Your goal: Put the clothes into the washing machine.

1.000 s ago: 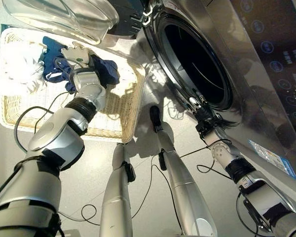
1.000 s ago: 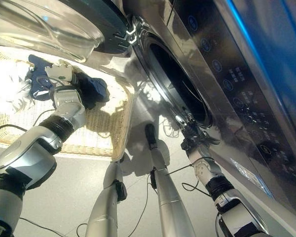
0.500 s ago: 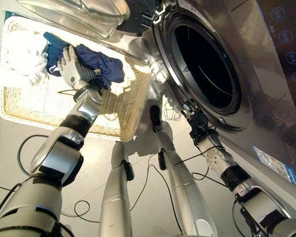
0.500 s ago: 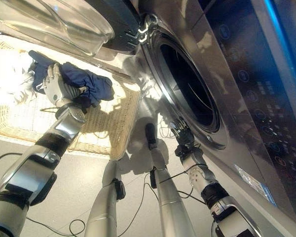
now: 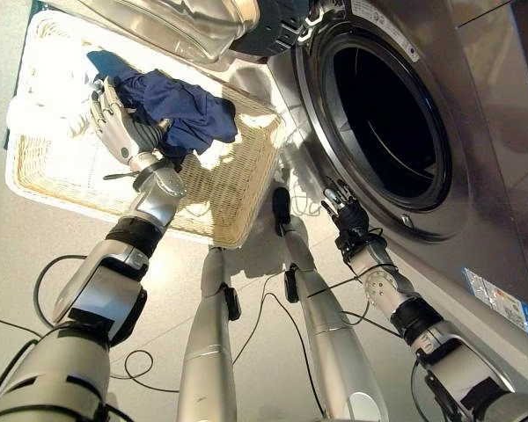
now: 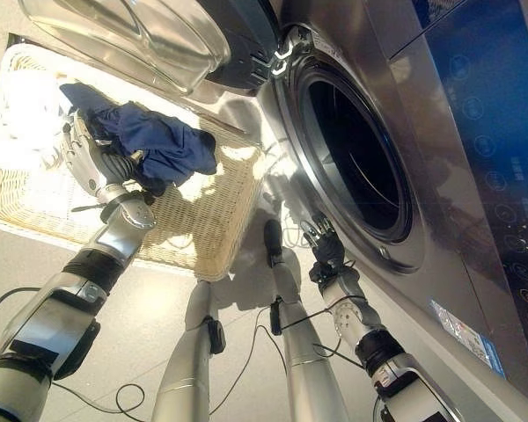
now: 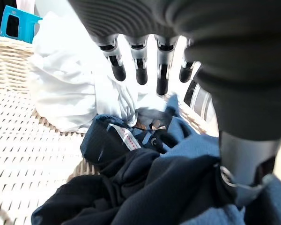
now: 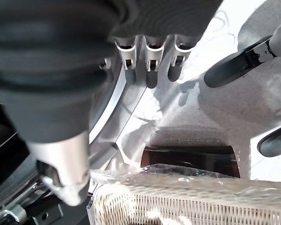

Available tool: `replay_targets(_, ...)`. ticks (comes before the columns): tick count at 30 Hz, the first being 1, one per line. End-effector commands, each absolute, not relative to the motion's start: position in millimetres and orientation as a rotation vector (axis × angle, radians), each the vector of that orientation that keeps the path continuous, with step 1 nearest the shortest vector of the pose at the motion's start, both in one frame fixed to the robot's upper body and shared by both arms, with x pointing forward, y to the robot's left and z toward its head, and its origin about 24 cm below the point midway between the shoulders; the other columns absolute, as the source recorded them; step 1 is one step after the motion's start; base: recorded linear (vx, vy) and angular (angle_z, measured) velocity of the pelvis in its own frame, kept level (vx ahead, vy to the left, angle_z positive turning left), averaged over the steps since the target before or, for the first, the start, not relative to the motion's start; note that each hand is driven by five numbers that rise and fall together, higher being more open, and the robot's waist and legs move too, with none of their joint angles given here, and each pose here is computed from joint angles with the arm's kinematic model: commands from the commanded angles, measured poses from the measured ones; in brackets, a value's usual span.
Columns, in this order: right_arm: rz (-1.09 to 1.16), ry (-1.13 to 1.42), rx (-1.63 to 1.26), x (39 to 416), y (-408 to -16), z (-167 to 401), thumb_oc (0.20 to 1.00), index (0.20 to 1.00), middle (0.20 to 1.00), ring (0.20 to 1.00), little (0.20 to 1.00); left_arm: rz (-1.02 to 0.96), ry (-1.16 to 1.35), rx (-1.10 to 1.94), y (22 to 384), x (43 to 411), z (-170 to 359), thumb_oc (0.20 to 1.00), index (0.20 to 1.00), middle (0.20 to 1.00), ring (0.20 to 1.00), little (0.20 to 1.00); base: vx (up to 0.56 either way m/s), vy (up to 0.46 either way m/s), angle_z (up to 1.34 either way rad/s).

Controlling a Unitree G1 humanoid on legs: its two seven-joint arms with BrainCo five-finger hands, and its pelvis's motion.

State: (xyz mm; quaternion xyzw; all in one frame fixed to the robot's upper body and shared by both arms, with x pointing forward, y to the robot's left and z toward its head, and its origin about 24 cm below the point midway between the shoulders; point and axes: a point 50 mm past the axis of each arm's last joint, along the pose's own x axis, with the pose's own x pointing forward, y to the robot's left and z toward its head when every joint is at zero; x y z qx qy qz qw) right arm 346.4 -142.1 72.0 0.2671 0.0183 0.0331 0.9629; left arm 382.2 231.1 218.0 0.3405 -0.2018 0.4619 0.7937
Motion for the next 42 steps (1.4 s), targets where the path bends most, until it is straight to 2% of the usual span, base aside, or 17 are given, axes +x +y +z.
replay_targets(1, 0.064, -0.015, 0.598, 336.3, -142.0, 72.2, 1.000, 1.000, 1.000, 1.000, 1.000, 0.998, -0.433, 0.748, 242.2, 380.4, 226.3, 1.000, 1.000, 1.000, 1.000, 1.000, 0.00, 0.000, 0.00)
replay_targets(7, 0.074, -0.011, 0.581, 341.2, -147.7, 77.1, 1.000, 1.000, 1.000, 1.000, 1.000, 0.731, -0.249, 1.021, 234.5, 396.2, 219.6, 1.000, 1.000, 1.000, 1.000, 1.000, 0.00, 0.019, 0.00)
replay_targets(12, 0.089, -0.007, 0.563, 344.3, -151.9, 78.2, 1.000, 1.000, 1.000, 1.000, 1.000, 0.645, -0.145, 1.192, 232.7, 402.6, 222.6, 1.000, 1.000, 1.000, 1.000, 1.000, 0.01, 0.039, 0.00)
replay_targets(19, 0.127, 0.003, 0.539, 351.0, -151.4, 82.2, 1.000, 1.000, 1.000, 1.000, 1.000, 0.513, 0.225, 1.471, 243.2, 408.2, 208.5, 1.000, 1.000, 1.000, 1.000, 1.000, 0.01, 0.031, -0.03)
replay_targets(20, 0.133, 0.003, 0.536, 352.0, -150.7, 83.4, 1.000, 1.000, 1.000, 1.000, 1.000, 0.487, 0.263, 1.493, 243.5, 408.9, 206.6, 0.586, 0.586, 0.586, 0.586, 0.586, 0.00, 0.026, -0.03)
replay_targets(21, 0.136, 0.002, 0.534, 352.8, -151.3, 84.5, 1.000, 1.000, 1.000, 1.000, 1.000, 0.480, 0.286, 1.509, 244.1, 409.0, 207.1, 0.457, 0.457, 0.457, 0.457, 0.457, 0.01, 0.029, -0.03)
replay_targets(22, 0.139, 0.000, 0.532, 353.8, -151.4, 85.9, 1.000, 1.000, 1.000, 1.000, 1.000, 0.476, 0.318, 1.531, 245.1, 408.7, 207.5, 0.200, 0.200, 0.200, 0.200, 0.200, 0.00, 0.000, 0.00)
replay_targets(24, 0.151, -0.009, 0.533, 355.5, -152.0, 88.9, 1.000, 1.000, 1.000, 1.000, 1.000, 0.473, 0.391, 1.559, 250.5, 407.1, 206.1, 0.200, 0.200, 0.200, 0.200, 0.200, 0.00, 0.000, 0.00)
replay_targets(27, 0.173, -0.026, 0.534, 355.5, -147.7, 94.2, 1.000, 1.000, 1.000, 1.000, 1.000, 0.488, 0.357, 1.487, 249.5, 407.4, 204.0, 0.200, 0.200, 0.200, 0.200, 0.200, 0.00, 0.000, 0.00)
replay_targets(30, 0.209, -0.064, 0.501, 351.2, -140.6, 101.0, 1.000, 1.000, 1.000, 1.000, 1.000, 0.496, 0.202, 1.204, 239.5, 409.9, 198.6, 0.200, 0.200, 0.200, 0.200, 0.200, 0.00, 0.000, 0.00)
replay_targets(31, 0.228, -0.093, 0.470, 347.6, -134.6, 105.2, 1.000, 1.000, 1.000, 1.000, 1.000, 0.497, 0.089, 0.960, 230.3, 411.0, 197.5, 0.200, 0.200, 0.200, 0.200, 0.200, 0.00, 0.000, 0.00)
replay_targets(32, 0.229, -0.095, 0.468, 347.1, -134.0, 105.3, 1.000, 1.000, 1.000, 1.000, 1.000, 0.496, 0.082, 0.942, 229.6, 410.9, 196.9, 0.200, 0.200, 0.200, 0.200, 0.200, 0.00, 0.000, 0.00)
replay_targets(34, 0.255, -0.132, 0.434, 340.8, -125.3, 109.2, 1.000, 1.000, 1.000, 1.000, 1.000, 0.441, -0.033, 0.645, 217.0, 410.2, 194.1, 0.200, 0.200, 0.200, 0.200, 0.200, 0.00, 0.000, 0.00)
replay_targets(35, 0.255, -0.132, 0.434, 340.8, -125.3, 109.2, 1.000, 1.000, 1.000, 1.000, 1.000, 0.441, -0.033, 0.645, 217.0, 410.2, 194.1, 0.200, 0.200, 0.200, 0.200, 0.200, 0.00, 0.000, 0.00)
replay_targets(36, 0.274, -0.167, 0.398, 334.2, -118.0, 112.4, 1.000, 1.000, 1.000, 1.000, 1.000, 0.387, -0.152, 0.442, 205.9, 406.2, 193.5, 0.200, 0.200, 0.200, 0.200, 0.200, 0.00, 0.000, 0.00)
replay_targets(40, 0.315, -0.242, 0.301, 318.7, -97.0, 126.3, 1.000, 1.000, 1.000, 1.000, 1.000, 0.312, -0.268, 0.129, 185.9, 382.2, 162.4, 0.200, 0.200, 0.200, 0.200, 0.200, -0.03, -0.061, 0.00)
replay_targets(42, 0.324, -0.259, 0.267, 315.8, -93.8, 131.3, 1.000, 1.000, 1.000, 1.000, 1.000, 0.288, -0.285, 0.064, 183.2, 372.8, 150.3, 0.200, 0.200, 0.200, 0.200, 0.200, -0.03, -0.016, 0.13)
